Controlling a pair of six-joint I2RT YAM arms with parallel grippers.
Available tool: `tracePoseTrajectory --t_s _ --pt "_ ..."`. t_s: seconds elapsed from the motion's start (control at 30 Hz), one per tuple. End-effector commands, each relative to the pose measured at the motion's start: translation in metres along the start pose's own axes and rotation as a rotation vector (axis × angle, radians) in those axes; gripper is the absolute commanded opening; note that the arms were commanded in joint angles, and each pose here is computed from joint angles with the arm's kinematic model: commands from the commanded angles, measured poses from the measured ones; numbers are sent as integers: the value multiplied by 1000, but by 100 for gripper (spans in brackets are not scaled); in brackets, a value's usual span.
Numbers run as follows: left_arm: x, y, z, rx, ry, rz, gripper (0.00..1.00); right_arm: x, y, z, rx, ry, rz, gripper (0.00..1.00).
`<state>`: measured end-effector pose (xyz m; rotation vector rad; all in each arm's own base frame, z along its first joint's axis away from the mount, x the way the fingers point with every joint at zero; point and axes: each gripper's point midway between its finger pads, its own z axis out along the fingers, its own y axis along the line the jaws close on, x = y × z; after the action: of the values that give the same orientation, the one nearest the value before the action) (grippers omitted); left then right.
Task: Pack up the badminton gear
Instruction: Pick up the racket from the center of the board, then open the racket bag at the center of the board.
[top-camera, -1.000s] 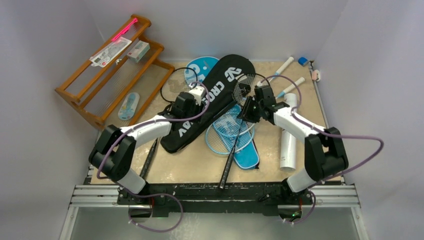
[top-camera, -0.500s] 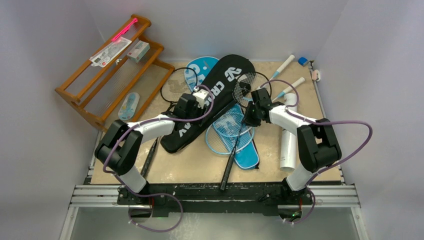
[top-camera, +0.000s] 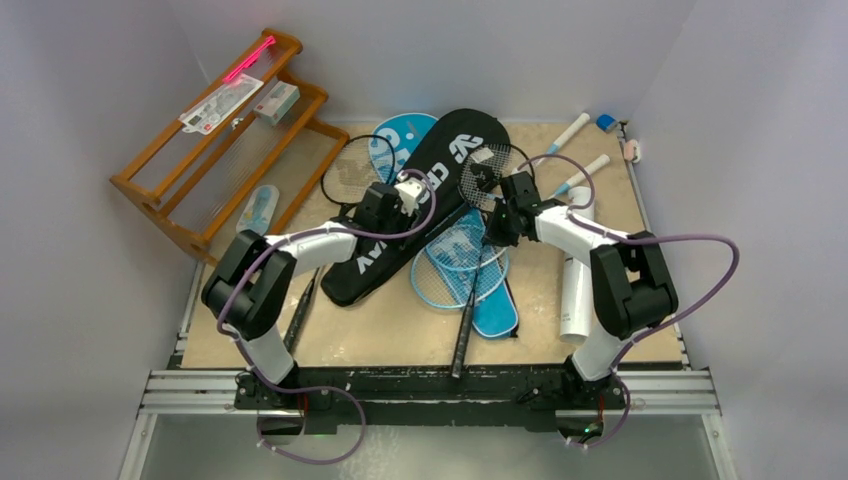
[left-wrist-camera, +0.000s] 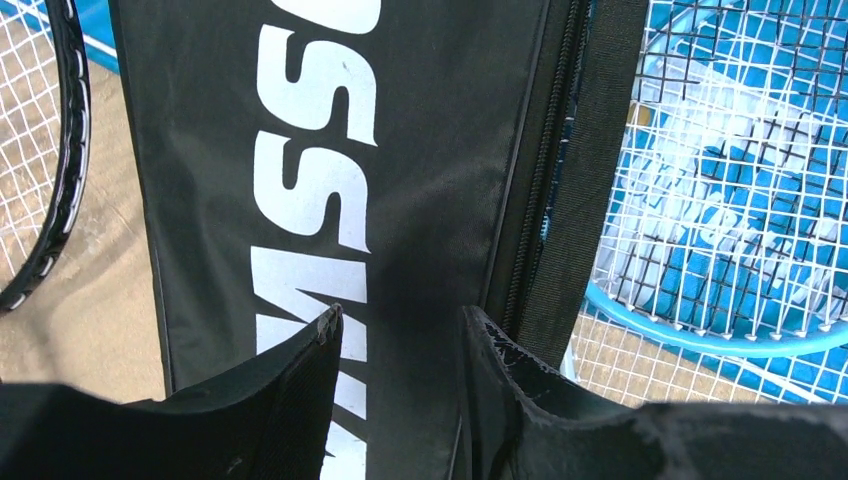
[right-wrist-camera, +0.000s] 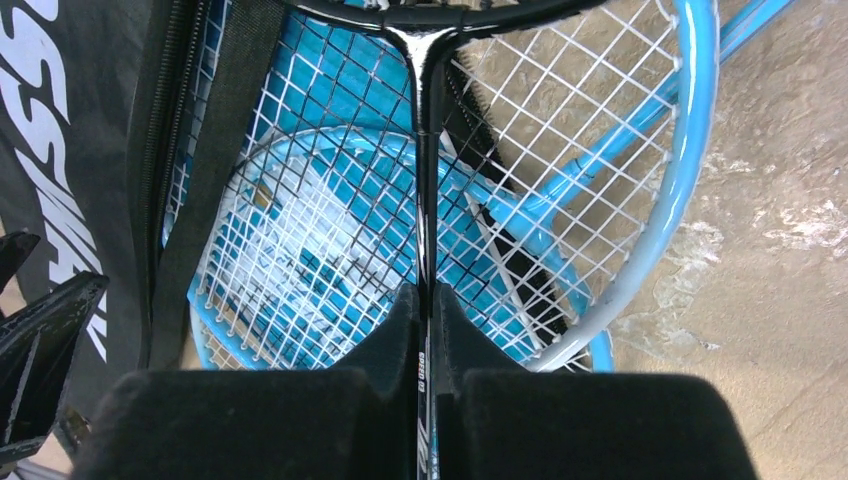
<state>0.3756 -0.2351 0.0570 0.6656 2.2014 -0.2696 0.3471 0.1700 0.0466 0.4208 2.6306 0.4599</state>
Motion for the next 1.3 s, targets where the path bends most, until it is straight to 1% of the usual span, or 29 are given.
tracePoseTrajectory --t_s 0.0,0.23,0.47,0.57,0.77,1.03,1.27 --pt "-22 -2 1 19 -33 66 43 -10 6 -11 -3 -44 -17 0" --pt "-32 -17 7 89 -45 87 43 -17 1 -32 9 -117 -9 0" --pt "-54 -30 18 146 -76 95 47 -17 -3 -57 2 -180 43 0" --pt "-53 -29 22 139 -49 87 48 -18 -4 -63 -7 -201 41 0" --pt "-63 -28 32 127 -54 95 47 -18 -2 -66 -20 -207 39 0" --pt "-63 -33 46 135 -30 119 46 -18 -1 -66 -26 -207 37 0" --pt "-60 -28 58 104 -8 119 45 -18 -2 -66 -26 -207 35 0"
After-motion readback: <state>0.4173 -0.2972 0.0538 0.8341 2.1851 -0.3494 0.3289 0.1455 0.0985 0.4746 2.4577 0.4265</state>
